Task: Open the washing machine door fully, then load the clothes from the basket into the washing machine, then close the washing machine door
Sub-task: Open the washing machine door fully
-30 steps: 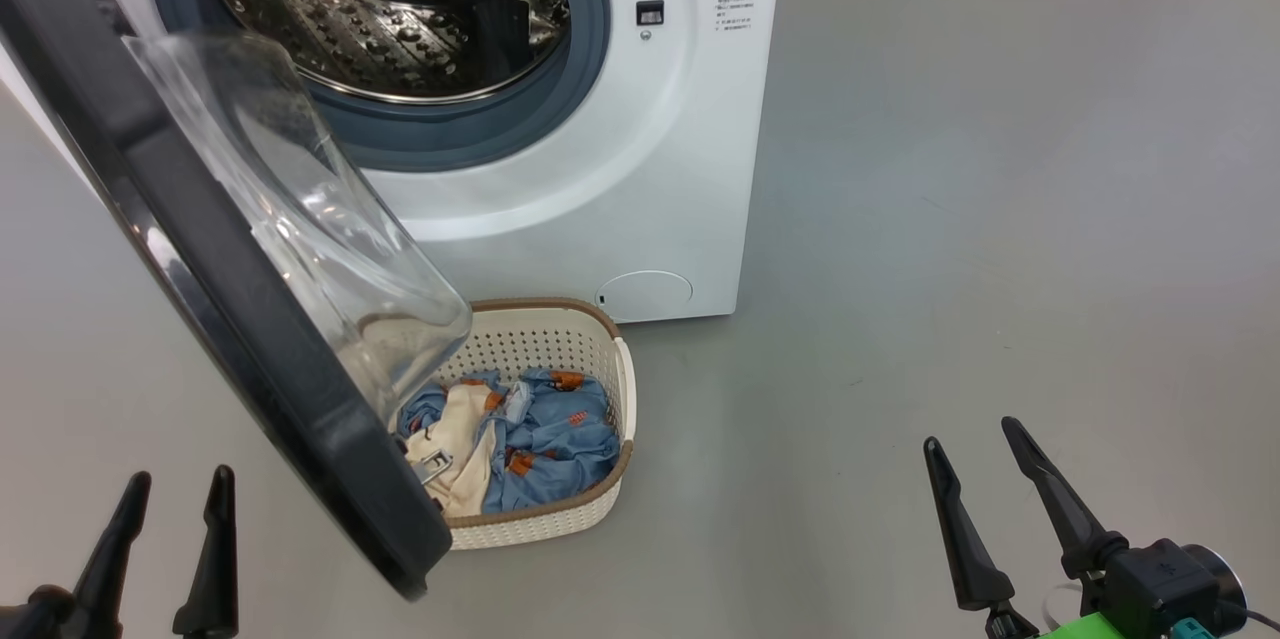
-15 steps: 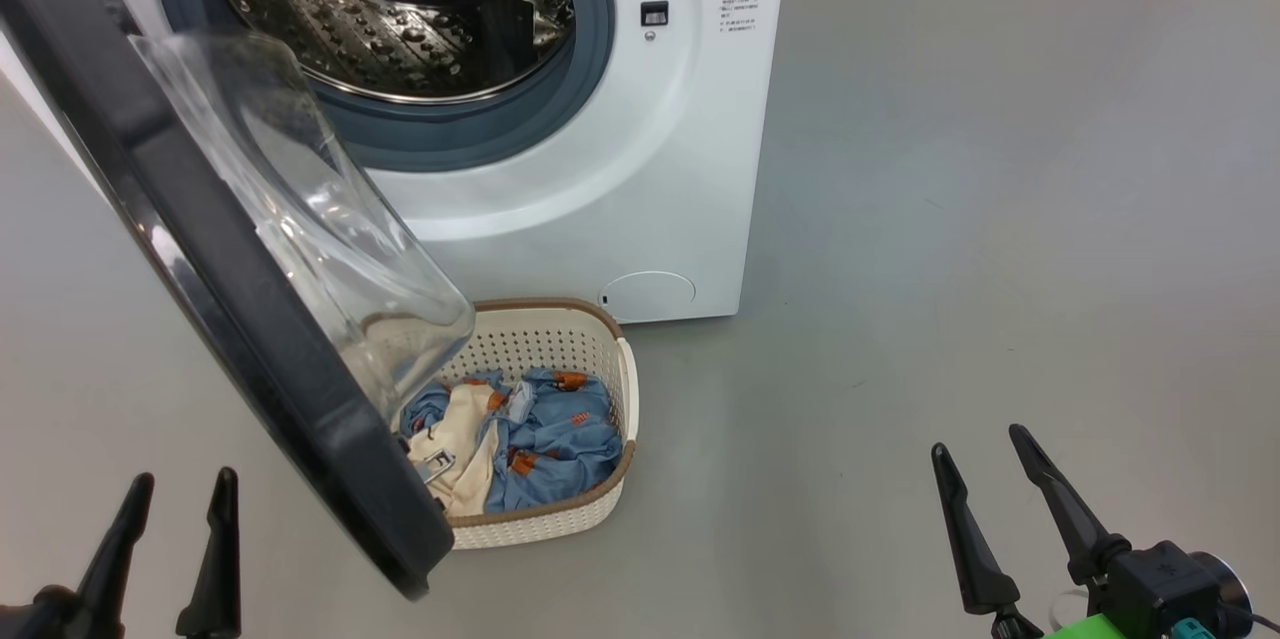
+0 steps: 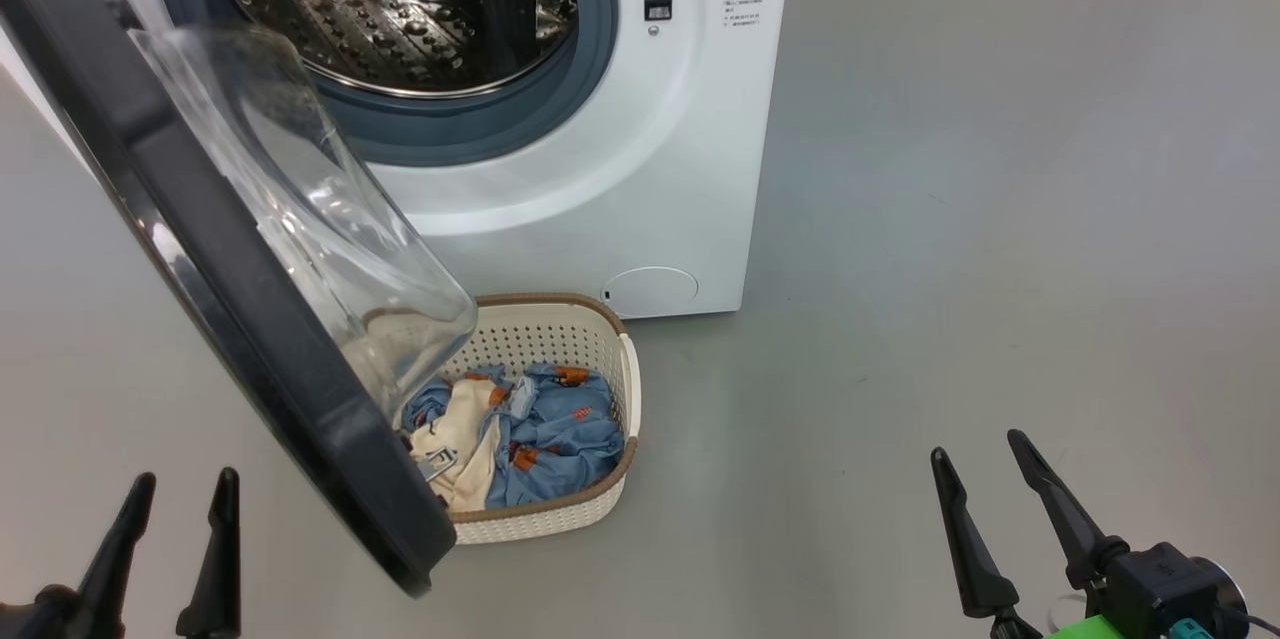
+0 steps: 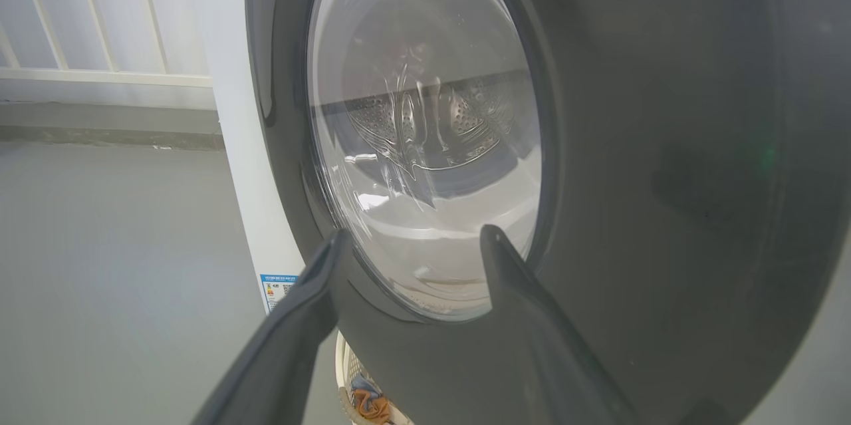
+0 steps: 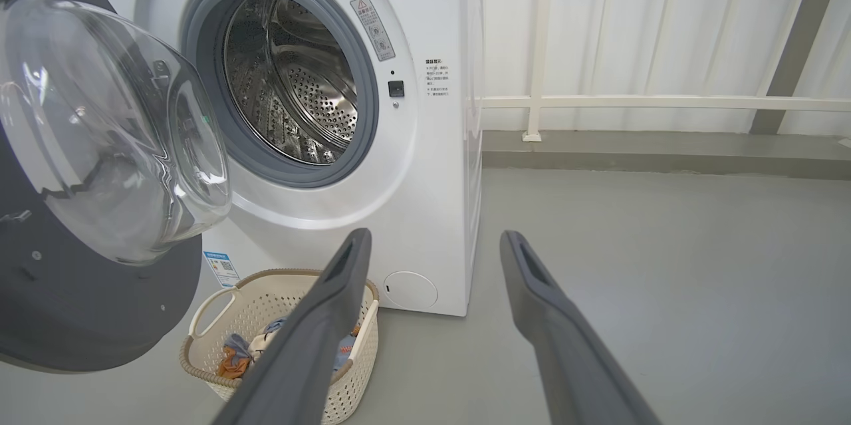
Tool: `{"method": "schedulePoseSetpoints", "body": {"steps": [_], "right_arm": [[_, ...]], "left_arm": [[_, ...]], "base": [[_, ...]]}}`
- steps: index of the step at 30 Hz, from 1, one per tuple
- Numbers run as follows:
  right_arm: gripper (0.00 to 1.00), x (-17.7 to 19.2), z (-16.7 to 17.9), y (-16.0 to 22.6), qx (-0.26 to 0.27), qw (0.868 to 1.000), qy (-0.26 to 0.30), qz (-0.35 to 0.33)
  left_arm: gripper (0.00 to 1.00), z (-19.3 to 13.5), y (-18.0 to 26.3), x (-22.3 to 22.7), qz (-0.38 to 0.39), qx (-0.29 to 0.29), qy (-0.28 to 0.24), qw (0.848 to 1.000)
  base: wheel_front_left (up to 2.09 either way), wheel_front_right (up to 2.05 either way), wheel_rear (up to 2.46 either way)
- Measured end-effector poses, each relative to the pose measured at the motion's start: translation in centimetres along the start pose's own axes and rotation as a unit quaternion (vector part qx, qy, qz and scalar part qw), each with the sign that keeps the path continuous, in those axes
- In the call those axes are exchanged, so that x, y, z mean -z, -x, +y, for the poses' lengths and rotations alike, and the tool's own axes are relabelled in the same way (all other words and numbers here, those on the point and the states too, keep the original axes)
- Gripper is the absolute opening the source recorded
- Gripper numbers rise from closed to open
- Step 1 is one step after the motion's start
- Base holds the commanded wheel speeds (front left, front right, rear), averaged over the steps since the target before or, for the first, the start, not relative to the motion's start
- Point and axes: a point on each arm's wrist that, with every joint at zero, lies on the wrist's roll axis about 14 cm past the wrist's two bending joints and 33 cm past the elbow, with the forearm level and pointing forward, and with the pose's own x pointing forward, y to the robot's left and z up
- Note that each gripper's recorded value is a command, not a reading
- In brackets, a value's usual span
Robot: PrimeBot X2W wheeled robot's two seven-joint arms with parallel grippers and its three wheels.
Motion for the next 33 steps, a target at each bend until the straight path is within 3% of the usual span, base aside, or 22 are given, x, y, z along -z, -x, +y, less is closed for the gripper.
{"method": "schedulePoseSetpoints", "body": {"steps": [1,2,6,10,14,19,23,29,33], "right_arm": [[1.0,0.1,0.0,0.0,0.0,1.0,-0.002,0.001],[1.0,0.1,0.0,0.0,0.0,1.0,-0.002,0.001],[1.0,0.4,0.1,-0.1,-0.002,1.0,-0.003,0.005],[1.0,0.8,0.2,-0.2,-0.003,1.0,-0.005,0.011],[1.0,1.0,0.3,-0.2,-0.004,1.0,-0.006,0.015],[1.0,1.2,0.5,-0.1,-0.007,1.0,-0.009,0.017],[1.0,1.5,0.7,0.0,-0.009,1.0,-0.015,0.022],[1.0,1.7,0.7,0.1,-0.007,1.0,-0.016,0.025],[1.0,2.0,0.9,0.3,-0.01,0.999,-0.018,0.031]], "left_arm": [[0.45,0.0,0.0,0.0,0.0,0.0,0.0,1.0],[0.0,0.0,0.0,0.0,0.0,-0.001,0.0,1.0],[0.0,0.5,-0.5,-2.0,-0.033,-0.009,0.0,0.999],[0.0,0.6,-1.7,-9.2,-0.148,-0.01,-0.012,0.989],[0.0,-1.8,-1.7,-15.6,-0.248,0.029,-0.026,0.968],[0.0,-6.5,-0.7,-19.4,-0.309,0.108,-0.026,0.945],[0.0,-11.6,0.3,-19.9,-0.317,0.196,0.002,0.928],[0.0,-16.9,1.2,-17.2,-0.269,0.284,0.049,0.919],[0.0,-19.6,2.3,-14.9,-0.23,0.332,0.045,0.914]], "base": [[0.0,0.0,0.0],[0.0,0.0,0.0],[0.0,0.0,0.0],[0.0,0.0,0.0],[0.0,0.0,0.0],[0.0,0.0,0.0],[0.0,0.0,0.0],[0.0,0.0,0.0],[0.0,0.0,0.0]]}}
